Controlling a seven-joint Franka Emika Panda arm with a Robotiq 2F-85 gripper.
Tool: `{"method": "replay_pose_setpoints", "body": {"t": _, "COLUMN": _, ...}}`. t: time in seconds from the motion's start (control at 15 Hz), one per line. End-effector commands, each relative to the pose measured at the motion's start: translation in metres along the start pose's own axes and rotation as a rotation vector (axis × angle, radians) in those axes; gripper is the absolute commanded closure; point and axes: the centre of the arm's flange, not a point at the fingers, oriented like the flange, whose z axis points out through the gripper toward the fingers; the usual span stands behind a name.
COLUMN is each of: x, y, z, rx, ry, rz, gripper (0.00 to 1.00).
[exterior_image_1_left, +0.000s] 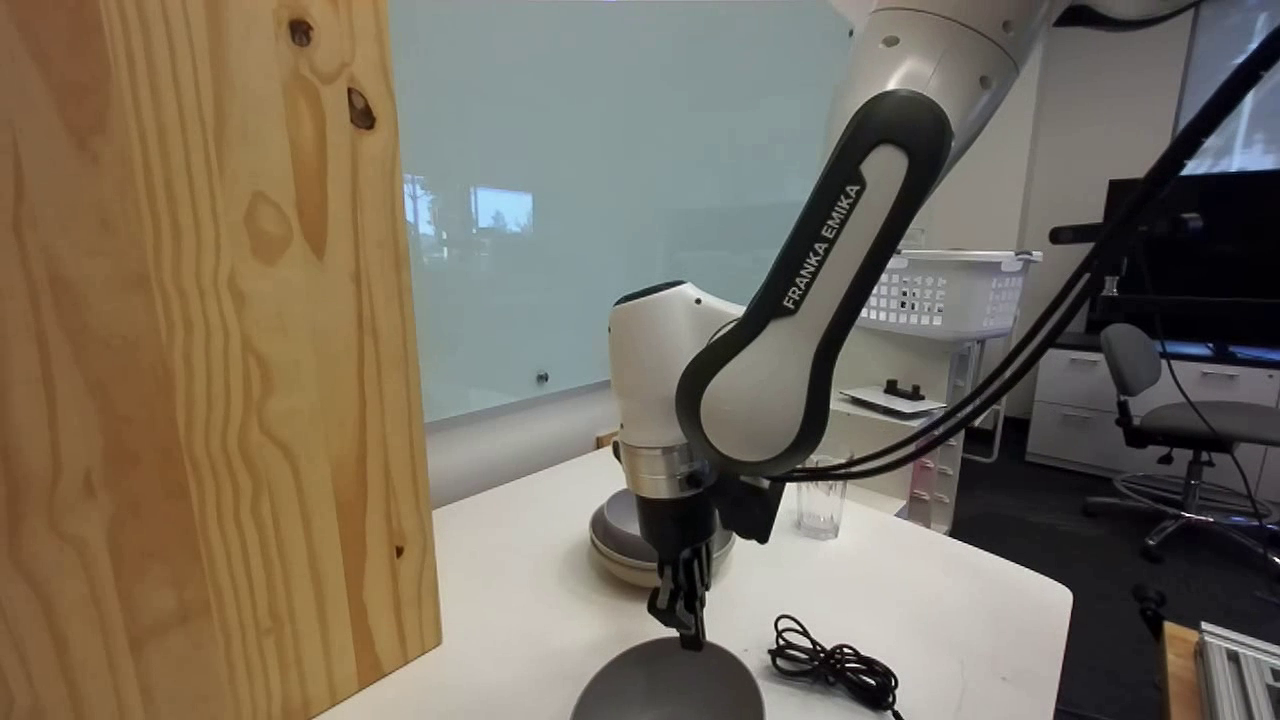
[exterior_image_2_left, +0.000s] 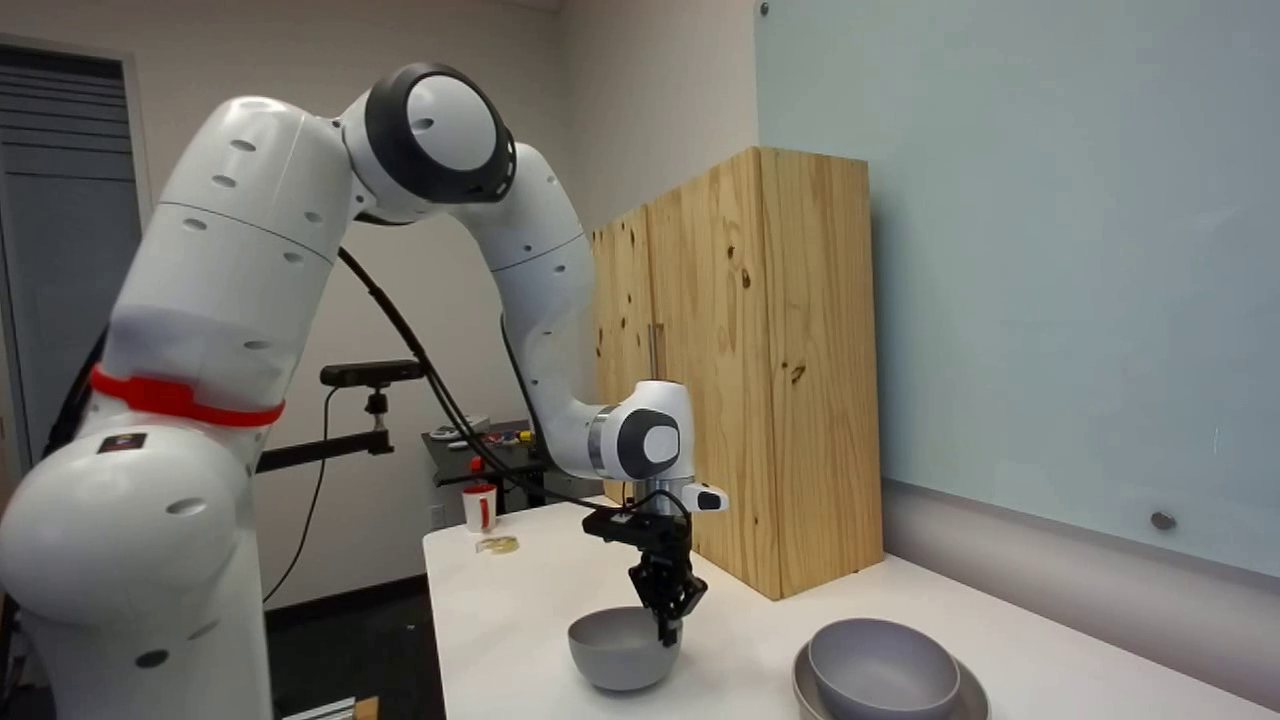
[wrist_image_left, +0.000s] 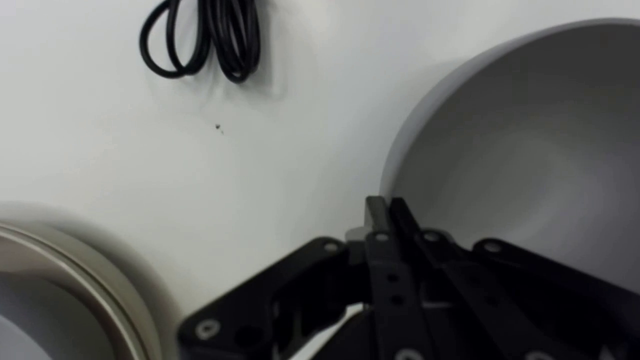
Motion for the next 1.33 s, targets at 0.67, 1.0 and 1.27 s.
{"method": "replay_pose_setpoints", "body": {"t": 0.67, "x": 0.02, "y": 0.011, "z": 0.005, "rx": -0.009, "ry": -0.055, "rz": 0.012, "gripper": 0.21}}
{"method": "replay_pose_setpoints", "body": {"t": 1.0, "x": 0.031, "y": 0.041, "z": -0.016, "rx": -0.024, "ry": -0.048, "rz": 0.045, "gripper": 0.0}}
{"method": "replay_pose_setpoints", "body": {"t": 1.27, "x": 0.035, "y": 0.071, "z": -0.031, "rx": -0.029, "ry": -0.05, "rz": 0.078, "gripper": 0.0}}
